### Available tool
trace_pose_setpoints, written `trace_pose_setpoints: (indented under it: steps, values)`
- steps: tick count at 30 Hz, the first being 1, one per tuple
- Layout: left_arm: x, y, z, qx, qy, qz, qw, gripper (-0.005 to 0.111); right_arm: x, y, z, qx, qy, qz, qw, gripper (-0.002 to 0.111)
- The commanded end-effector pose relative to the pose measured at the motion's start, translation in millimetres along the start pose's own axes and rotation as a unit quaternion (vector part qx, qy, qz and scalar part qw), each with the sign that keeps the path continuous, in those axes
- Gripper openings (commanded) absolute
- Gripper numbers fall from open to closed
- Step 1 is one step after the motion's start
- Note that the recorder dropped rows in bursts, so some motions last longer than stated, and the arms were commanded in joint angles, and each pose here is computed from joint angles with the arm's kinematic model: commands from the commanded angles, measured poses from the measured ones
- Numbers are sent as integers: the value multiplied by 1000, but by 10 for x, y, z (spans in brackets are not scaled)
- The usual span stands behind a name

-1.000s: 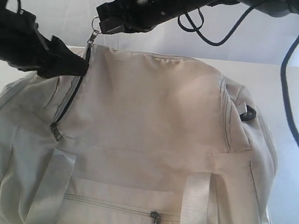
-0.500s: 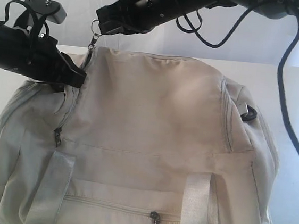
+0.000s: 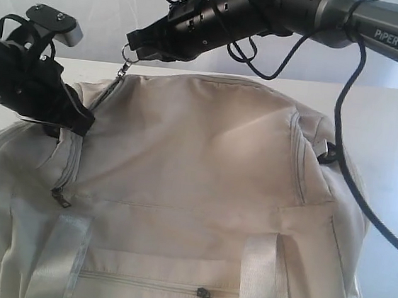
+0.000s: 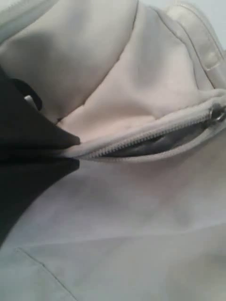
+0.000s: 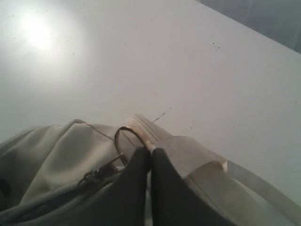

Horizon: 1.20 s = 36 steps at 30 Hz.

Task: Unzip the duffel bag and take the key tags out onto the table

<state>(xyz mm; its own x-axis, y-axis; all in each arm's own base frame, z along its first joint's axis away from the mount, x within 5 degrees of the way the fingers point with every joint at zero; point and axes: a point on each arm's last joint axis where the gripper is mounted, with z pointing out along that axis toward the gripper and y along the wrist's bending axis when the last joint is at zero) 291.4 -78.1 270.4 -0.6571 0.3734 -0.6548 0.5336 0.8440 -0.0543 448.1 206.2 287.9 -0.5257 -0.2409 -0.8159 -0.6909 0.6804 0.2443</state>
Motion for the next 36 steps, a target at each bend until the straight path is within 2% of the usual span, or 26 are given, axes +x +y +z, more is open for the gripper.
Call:
trace_pose_setpoints:
  steps: [1,9,17,23,27,32,36]
  values:
    - [104,-66,-27,21,51,3,998,0,-91,-146,-85,55,-37,-13,998,0]
    - [109,-69,-28,22,54,-3,998,0,-26,-486,-260,120,-12,24,992,0]
    - [114,-60,-29,19,56,-2,998,0,16,-578,-326,118,3,38,992,0]
    - [114,-60,-29,20,56,-3,998,0,54,-329,-258,19,32,49,998,0]
    - [186,-88,-3,32,71,-14,997,0,38,-51,-151,-40,35,5,999,0]
    - [376,-122,79,43,95,-31,994,0,66,243,4,-61,52,-80,994,15]
    - [455,-125,122,39,96,-41,994,0,206,381,179,-67,98,-108,987,25]
